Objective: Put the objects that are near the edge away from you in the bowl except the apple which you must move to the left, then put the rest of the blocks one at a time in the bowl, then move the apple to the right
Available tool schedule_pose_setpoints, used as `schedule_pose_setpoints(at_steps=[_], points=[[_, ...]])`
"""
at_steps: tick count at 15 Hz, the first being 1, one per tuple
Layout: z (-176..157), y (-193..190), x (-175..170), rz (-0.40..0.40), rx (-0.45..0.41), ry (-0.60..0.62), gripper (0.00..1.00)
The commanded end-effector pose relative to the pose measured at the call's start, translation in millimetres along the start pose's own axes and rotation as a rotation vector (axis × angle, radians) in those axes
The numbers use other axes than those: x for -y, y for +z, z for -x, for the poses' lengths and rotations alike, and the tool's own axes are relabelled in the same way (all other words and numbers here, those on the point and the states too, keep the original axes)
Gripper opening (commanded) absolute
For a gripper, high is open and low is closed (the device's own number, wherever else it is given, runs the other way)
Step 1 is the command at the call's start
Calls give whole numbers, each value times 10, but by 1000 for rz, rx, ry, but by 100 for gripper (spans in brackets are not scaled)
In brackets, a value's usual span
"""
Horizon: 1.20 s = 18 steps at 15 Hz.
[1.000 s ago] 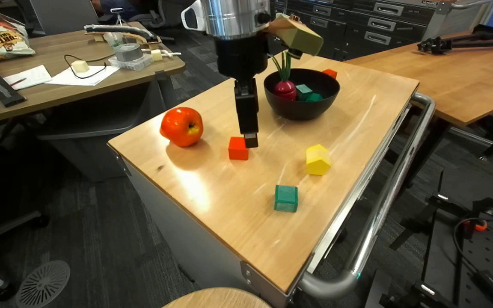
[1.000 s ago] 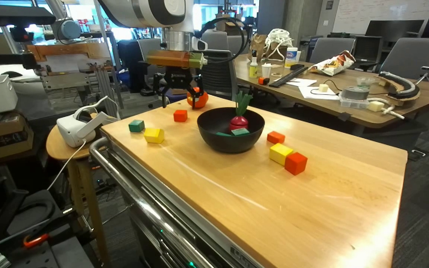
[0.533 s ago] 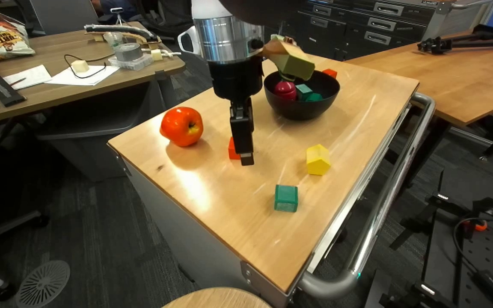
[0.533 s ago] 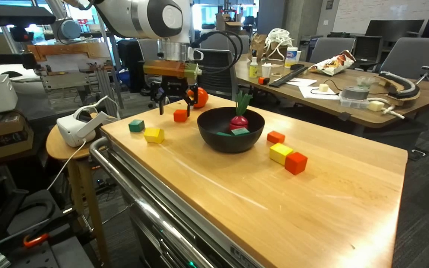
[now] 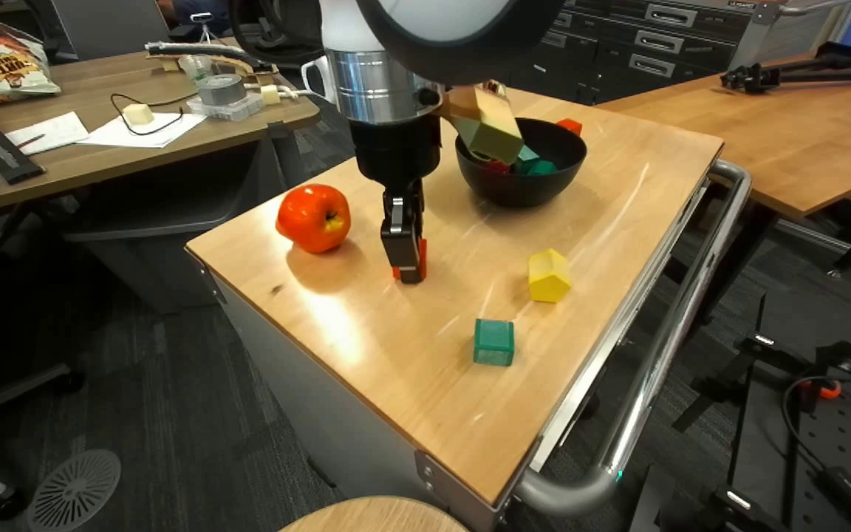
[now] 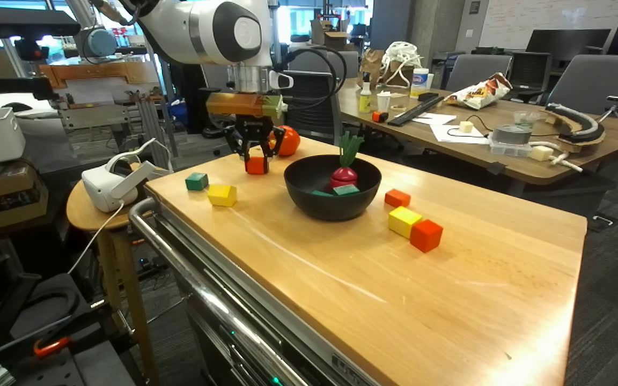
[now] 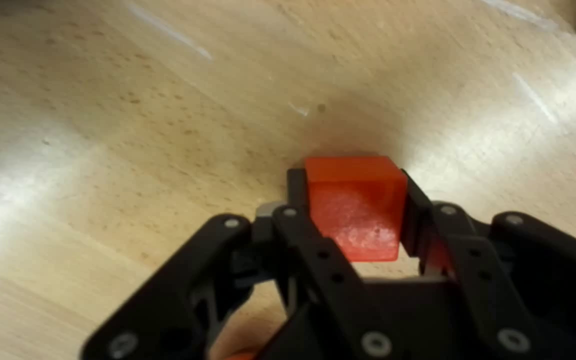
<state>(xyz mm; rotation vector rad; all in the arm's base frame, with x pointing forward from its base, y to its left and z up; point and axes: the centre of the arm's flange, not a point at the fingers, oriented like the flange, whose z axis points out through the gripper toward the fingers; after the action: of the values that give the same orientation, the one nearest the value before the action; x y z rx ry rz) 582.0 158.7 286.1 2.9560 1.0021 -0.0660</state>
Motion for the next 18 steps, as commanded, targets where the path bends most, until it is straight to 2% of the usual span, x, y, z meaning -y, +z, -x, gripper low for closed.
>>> schedule_pose_setpoints(at_steps=[1,3,5,9,10,12,18], points=[[72,-89,92,64,-48,36,17],[181,-246,87,109,-85,42,17],[394,-546,27,218,-130,22,17],[1018,-1020,-361,394,-187,74,17],[1158,-1080,-469,412,-194,86,17],[1421,-1066,-695,414,-200,117,17],[1831,-508,-1115,364,-197,188,17]])
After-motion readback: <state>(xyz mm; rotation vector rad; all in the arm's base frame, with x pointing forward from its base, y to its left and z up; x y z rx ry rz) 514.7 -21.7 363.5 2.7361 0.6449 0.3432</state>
